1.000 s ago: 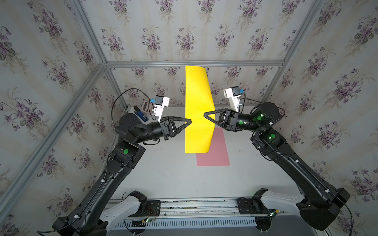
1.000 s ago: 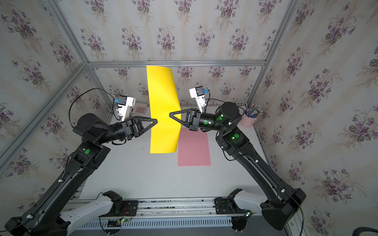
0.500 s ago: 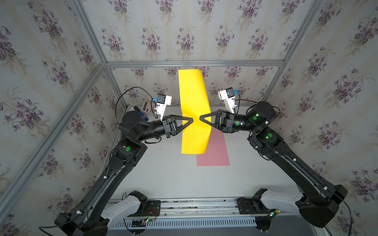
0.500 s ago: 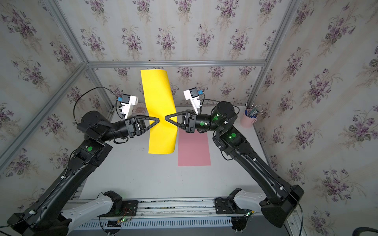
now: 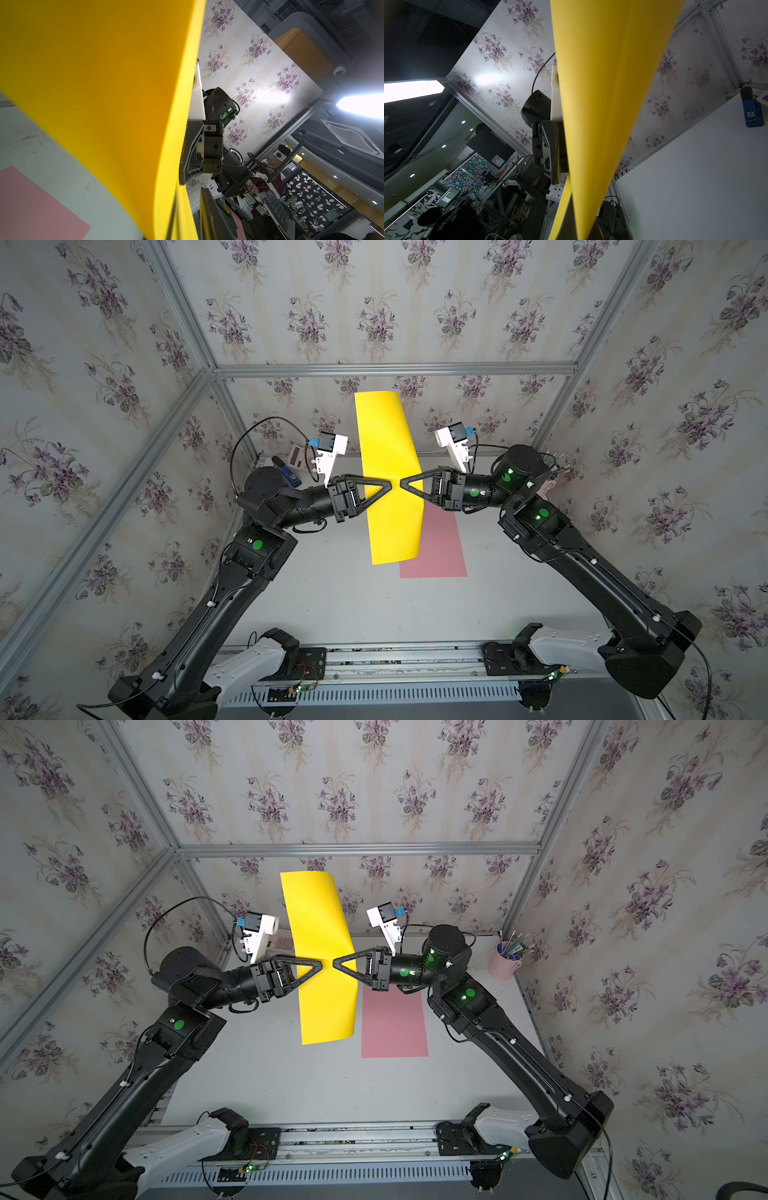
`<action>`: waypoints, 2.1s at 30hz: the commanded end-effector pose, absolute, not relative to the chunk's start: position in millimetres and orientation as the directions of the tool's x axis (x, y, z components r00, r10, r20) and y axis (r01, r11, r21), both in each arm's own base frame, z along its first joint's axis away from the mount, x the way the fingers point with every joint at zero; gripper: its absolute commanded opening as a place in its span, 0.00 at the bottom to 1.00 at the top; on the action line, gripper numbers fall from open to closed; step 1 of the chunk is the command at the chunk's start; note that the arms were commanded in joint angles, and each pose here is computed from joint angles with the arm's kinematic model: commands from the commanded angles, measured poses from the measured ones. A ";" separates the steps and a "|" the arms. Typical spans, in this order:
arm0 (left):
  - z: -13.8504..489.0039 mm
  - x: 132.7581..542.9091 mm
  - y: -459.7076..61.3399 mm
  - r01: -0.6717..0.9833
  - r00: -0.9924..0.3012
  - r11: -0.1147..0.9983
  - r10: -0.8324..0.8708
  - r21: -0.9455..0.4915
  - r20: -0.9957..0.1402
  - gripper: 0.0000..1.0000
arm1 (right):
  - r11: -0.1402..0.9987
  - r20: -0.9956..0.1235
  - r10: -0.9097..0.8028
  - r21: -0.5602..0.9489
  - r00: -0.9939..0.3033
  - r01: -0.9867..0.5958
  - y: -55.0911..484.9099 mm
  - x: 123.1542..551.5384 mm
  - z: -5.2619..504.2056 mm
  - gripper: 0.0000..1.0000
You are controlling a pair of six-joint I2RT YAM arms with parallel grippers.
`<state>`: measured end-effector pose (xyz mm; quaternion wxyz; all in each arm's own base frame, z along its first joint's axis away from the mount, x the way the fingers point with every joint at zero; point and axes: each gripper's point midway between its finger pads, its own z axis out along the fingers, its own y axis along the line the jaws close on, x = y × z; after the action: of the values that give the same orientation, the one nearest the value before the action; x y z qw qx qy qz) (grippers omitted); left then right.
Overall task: Fold the rectangular paper in half along the long edge
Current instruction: Fold the paper.
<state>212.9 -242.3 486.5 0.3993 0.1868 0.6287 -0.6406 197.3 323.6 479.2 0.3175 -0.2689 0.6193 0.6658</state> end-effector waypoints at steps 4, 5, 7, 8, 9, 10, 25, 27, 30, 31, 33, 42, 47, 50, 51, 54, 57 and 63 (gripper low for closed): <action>489.3 211.0 -243.7 0.762 -0.598 0.096 -0.272 -0.640 -0.754 0.23 | -0.054 -0.771 0.110 0.625 -0.627 -0.779 321.6 194.1 489.3 0.00; 489.1 211.3 -243.8 0.763 -0.597 0.096 -0.274 -0.639 -0.754 0.23 | -0.053 -0.770 0.112 0.626 -0.628 -0.778 321.8 194.7 489.5 0.00; 487.7 213.0 -245.0 0.760 -0.601 0.097 -0.272 -0.643 -0.751 0.24 | -0.056 -0.769 0.111 0.628 -0.630 -0.776 322.6 194.7 488.7 0.00; 487.5 213.5 -246.4 0.759 -0.605 0.093 -0.268 -0.645 -0.750 0.24 | -0.053 -0.768 0.111 0.629 -0.631 -0.775 323.2 195.1 487.4 0.00; 487.0 213.5 -247.6 0.757 -0.609 0.088 -0.263 -0.647 -0.748 0.24 | -0.053 -0.768 0.114 0.629 -0.630 -0.776 323.3 195.6 487.0 0.00; 486.3 214.2 -248.6 0.756 -0.612 0.085 -0.261 -0.649 -0.746 0.24 | -0.053 -0.767 0.115 0.630 -0.631 -0.775 323.5 196.0 486.5 0.00; 488.7 207.6 -249.2 0.774 -0.597 0.069 -0.254 -0.630 -0.761 0.00 | -0.054 -0.776 0.138 0.615 -0.616 -0.786 321.3 194.9 492.6 0.04; 491.7 204.1 -249.7 0.785 -0.589 0.046 -0.255 -0.618 -0.767 0.00 | -0.048 -0.775 0.151 0.614 -0.613 -0.788 320.2 196.4 494.7 0.15; 493.0 199.7 -253.0 0.791 -0.590 0.019 -0.242 -0.612 -0.770 0.00 | -0.053 -0.778 0.180 0.603 -0.602 -0.796 317.9 196.5 501.8 0.25; 493.2 198.6 -254.2 0.792 -0.590 0.014 -0.238 -0.610 -0.772 0.00 | -0.053 -0.779 0.191 0.600 -0.597 -0.799 317.3 197.5 504.1 0.26; 491.9 197.9 -256.1 0.792 -0.593 0.010 -0.230 -0.611 -0.772 0.00 | -0.064 -0.780 0.207 0.592 -0.591 -0.803 316.8 197.3 509.5 0.27; 494.0 193.1 -253.2 0.799 -0.579 0.030 -0.230 -0.600 -0.782 0.00 | -0.043 -0.794 0.234 0.567 -0.561 -0.822 312.8 198.0 519.7 0.16; 493.6 193.4 -253.6 0.796 -0.584 0.028 -0.229 -0.605 -0.779 0.00 | -0.024 -0.801 0.245 0.558 -0.546 -0.829 311.4 200.6 523.6 0.02; 494.0 192.9 -253.8 0.796 -0.584 0.027 -0.228 -0.605 -0.779 0.00 | -0.023 -0.803 0.253 0.552 -0.539 -0.833 310.9 201.8 525.0 0.00; 494.1 192.8 -253.6 0.795 -0.584 0.029 -0.229 -0.605 -0.778 0.00 | -0.022 -0.802 0.255 0.554 -0.541 -0.832 311.3 202.5 526.0 0.01; 492.9 192.9 -254.0 0.793 -0.587 0.029 -0.227 -0.608 -0.777 0.00 | -0.013 -0.801 0.266 0.553 -0.536 -0.833 310.7 205.7 529.2 0.22; 491.8 192.6 -254.0 0.792 -0.589 0.029 -0.226 -0.609 -0.776 0.00 | -0.008 -0.803 0.280 0.546 -0.526 -0.838 307.6 208.1 532.9 0.01; 490.3 191.9 -255.1 0.789 -0.594 0.027 -0.223 -0.614 -0.773 0.00 | -0.013 -0.801 0.302 0.539 -0.517 -0.842 304.9 215.2 539.7 0.19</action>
<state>195.7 -254.8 487.2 0.3798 0.2227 0.6129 -0.6561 214.0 307.5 526.7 0.4080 -0.2402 0.5776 0.6650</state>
